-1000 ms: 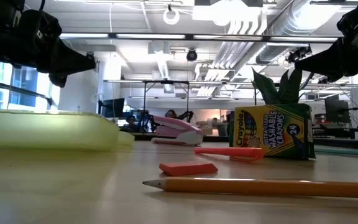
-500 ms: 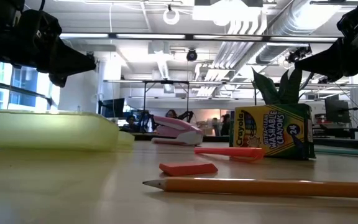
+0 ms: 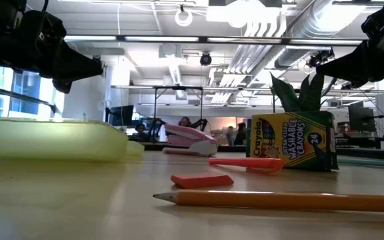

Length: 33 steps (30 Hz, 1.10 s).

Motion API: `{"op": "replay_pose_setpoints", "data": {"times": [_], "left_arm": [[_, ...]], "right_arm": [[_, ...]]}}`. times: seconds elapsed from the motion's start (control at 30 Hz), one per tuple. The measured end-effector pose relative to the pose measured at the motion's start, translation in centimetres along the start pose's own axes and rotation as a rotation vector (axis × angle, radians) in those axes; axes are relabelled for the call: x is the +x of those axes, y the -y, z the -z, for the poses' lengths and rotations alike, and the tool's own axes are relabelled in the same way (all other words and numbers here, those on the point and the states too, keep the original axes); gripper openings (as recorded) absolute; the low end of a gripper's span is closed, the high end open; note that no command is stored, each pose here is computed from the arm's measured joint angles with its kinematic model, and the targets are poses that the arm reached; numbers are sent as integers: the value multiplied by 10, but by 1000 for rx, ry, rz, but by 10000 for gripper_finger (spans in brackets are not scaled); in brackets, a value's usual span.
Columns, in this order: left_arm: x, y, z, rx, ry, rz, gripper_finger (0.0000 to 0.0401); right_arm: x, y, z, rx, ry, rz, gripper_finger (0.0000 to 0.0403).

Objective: Pack school essentials
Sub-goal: Put the blue sticky notes into the yellow supply box

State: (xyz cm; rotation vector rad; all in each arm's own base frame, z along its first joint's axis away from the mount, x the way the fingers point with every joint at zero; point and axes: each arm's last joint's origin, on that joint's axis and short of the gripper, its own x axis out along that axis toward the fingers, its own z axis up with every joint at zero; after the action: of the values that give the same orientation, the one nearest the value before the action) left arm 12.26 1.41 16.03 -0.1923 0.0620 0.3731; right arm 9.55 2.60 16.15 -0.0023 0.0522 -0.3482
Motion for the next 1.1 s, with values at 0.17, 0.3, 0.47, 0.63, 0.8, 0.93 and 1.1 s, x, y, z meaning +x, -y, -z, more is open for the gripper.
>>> {"op": "replay_pose_setpoints", "data": {"times": [0.17, 0.3, 0.47, 0.63, 0.8, 0.93, 1.1], "left_arm": [[0, 0, 0, 0, 0, 0, 65], [0, 0, 0, 2, 0, 0, 65], [0, 0, 0, 3, 0, 1, 65], [0, 0, 0, 49, 0, 1, 65], [0, 0, -2, 42, 18, -2, 65], [0, 0, -9, 46, 40, -66, 65], [3, -3, -24, 106, -18, -224, 70]], "right_arm": [[0, 0, 0, 0, 0, 0, 0], [0, 0, 0, 0, 0, 0, 0], [0, 0, 0, 0, 0, 0, 0], [0, 0, 0, 0, 0, 0, 0], [0, 0, 0, 0, 0, 0, 0], [0, 0, 0, 0, 0, 0, 0], [0, 0, 0, 0, 0, 0, 0]]}}
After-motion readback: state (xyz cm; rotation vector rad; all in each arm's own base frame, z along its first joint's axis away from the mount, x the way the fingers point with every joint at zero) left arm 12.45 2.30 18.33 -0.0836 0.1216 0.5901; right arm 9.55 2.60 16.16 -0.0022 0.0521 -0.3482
